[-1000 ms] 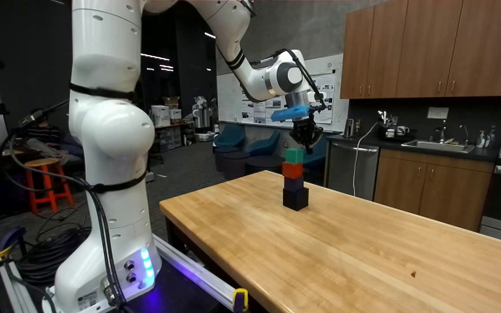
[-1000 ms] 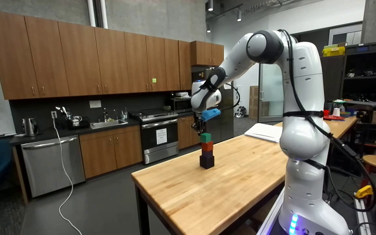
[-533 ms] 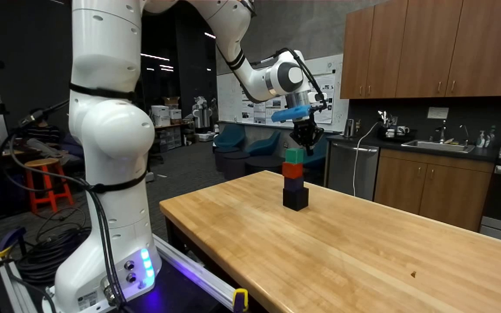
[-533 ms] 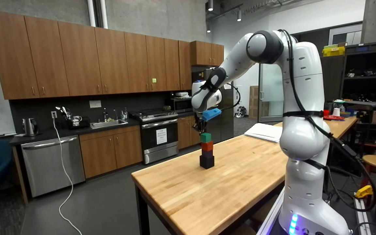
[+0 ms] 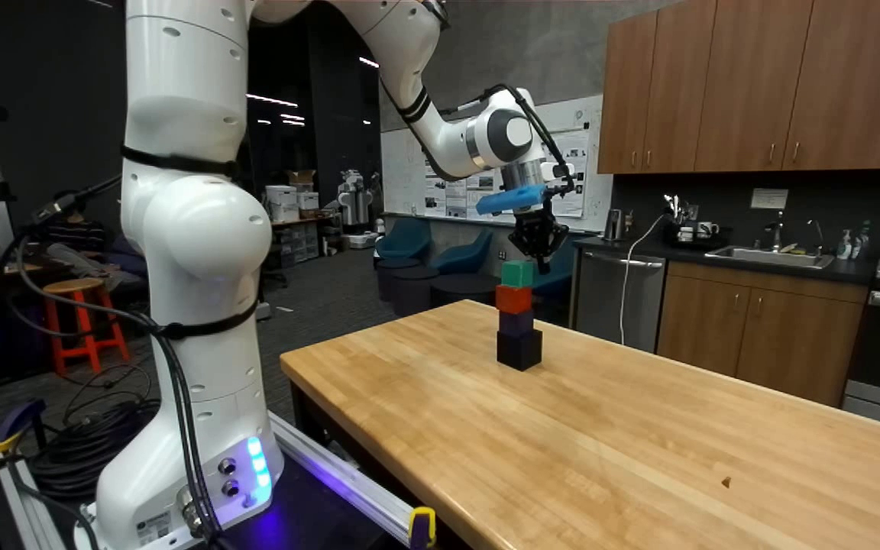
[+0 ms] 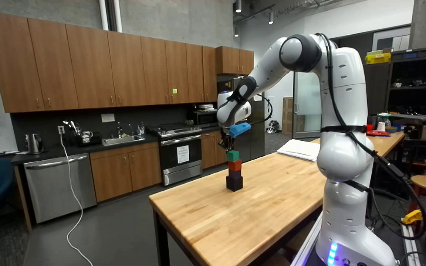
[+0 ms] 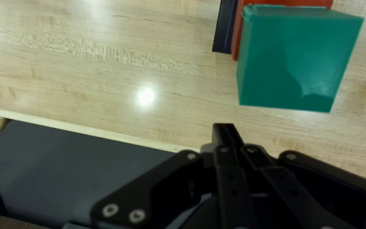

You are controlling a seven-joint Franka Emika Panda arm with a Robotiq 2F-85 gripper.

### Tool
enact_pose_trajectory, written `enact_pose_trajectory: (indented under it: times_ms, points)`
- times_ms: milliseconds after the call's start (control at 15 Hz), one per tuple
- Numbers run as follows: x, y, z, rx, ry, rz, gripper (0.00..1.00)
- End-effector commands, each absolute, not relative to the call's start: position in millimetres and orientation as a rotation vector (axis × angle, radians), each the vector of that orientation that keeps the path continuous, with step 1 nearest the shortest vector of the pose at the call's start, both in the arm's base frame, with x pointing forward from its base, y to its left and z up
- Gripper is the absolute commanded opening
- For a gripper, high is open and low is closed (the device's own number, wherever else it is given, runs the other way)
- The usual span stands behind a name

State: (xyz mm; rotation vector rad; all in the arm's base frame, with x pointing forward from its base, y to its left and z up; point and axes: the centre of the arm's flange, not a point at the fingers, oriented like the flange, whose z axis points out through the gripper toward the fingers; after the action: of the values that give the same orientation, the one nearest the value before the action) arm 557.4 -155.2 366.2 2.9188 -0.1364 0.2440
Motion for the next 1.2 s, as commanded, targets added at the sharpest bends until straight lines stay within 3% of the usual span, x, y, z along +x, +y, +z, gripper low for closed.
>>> enact_pose_trajectory:
  times_ms: [0,1133]
  points:
    - [544.3,-153.2,372.0,2.914,-0.121,0.198,0.00]
    - [520.4,-148.7,372.6,2.922,-0.109,0.141,0.00]
